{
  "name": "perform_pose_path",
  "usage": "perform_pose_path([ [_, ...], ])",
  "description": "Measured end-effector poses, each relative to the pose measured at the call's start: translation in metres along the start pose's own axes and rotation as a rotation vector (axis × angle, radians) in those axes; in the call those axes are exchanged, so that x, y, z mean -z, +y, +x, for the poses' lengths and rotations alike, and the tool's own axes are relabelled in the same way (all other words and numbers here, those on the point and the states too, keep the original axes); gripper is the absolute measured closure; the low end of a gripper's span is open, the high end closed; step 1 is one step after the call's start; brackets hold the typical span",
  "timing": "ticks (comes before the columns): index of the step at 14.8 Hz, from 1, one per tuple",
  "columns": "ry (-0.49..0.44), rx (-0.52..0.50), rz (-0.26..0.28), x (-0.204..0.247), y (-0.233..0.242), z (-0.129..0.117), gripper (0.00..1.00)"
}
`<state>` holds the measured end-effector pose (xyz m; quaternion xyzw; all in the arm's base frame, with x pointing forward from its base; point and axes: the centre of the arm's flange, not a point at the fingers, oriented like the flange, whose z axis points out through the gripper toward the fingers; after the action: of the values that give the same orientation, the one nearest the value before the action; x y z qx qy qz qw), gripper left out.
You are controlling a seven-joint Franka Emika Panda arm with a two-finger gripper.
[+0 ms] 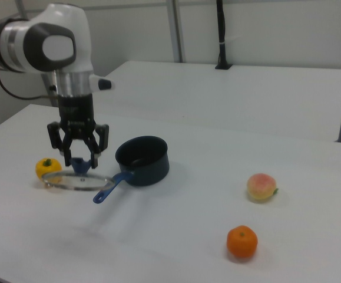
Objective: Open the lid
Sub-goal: 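Carry the glass lid beside the pot handle and lower it to the table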
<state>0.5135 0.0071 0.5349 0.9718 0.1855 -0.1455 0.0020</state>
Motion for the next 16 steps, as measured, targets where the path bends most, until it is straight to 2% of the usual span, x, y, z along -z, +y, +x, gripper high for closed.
perform_pose_path([
  [4,-0.093,0.025,0.037,-0.047,0.014,-0.007,0.34],
  [6,-0.105,0.035,0.045,-0.066,0.025,-0.012,0.34],
  [10,-0.063,0.027,0.016,-0.109,0.041,-0.016,0.34],
  [16,0.072,-0.002,-0.040,-0.155,0.045,-0.006,0.34],
])
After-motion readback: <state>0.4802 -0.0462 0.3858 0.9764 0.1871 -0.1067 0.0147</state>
